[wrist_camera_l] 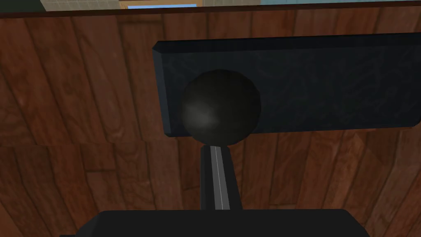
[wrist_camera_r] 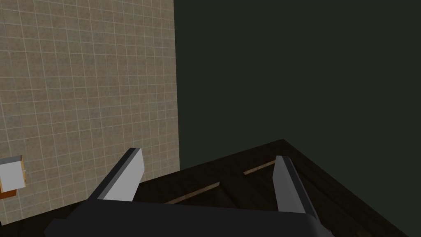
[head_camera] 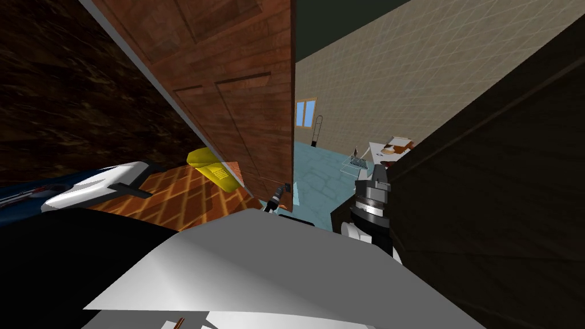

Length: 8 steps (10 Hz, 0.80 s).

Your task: Push the door open

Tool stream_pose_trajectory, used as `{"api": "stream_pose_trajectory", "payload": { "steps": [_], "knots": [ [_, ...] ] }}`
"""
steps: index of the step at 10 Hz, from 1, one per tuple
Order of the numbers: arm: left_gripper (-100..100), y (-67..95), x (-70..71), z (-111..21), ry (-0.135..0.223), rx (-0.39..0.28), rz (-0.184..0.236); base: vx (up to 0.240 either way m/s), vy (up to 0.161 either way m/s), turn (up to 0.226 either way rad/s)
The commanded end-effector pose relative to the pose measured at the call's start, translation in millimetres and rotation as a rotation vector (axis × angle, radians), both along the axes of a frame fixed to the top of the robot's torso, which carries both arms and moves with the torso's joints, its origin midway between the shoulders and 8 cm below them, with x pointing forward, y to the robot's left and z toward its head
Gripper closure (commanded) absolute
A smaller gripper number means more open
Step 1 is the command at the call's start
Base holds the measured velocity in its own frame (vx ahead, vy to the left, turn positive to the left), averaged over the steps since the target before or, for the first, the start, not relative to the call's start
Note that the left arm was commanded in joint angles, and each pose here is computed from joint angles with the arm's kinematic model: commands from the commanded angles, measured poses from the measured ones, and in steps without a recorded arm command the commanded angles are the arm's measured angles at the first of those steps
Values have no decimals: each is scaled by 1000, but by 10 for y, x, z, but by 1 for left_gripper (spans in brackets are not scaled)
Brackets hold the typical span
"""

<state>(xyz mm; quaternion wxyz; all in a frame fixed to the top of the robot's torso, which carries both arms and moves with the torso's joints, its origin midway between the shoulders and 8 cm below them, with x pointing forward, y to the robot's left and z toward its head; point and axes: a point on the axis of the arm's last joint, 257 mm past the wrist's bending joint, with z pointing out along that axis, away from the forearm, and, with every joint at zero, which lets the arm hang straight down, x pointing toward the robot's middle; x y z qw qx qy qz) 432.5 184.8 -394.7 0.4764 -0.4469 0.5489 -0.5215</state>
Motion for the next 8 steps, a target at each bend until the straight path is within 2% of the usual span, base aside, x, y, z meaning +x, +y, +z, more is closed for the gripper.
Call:
{"api": "stream_pose_trajectory", "payload": {
  "steps": [1, 5, 7, 8],
  "knots": [
    [-100, 17, -7, 3, 2, -4, 3, -60, -82, 93],
    [-100, -29, -15, 15, 4, -27, 9, -221, -30, 39],
    [-100, -120, -18, 32, 6, -57, 14, -261, -53, 49],
    [-100, -91, -27, 28, 6, -47, 13, -108, -21, 11]
  ]
}}
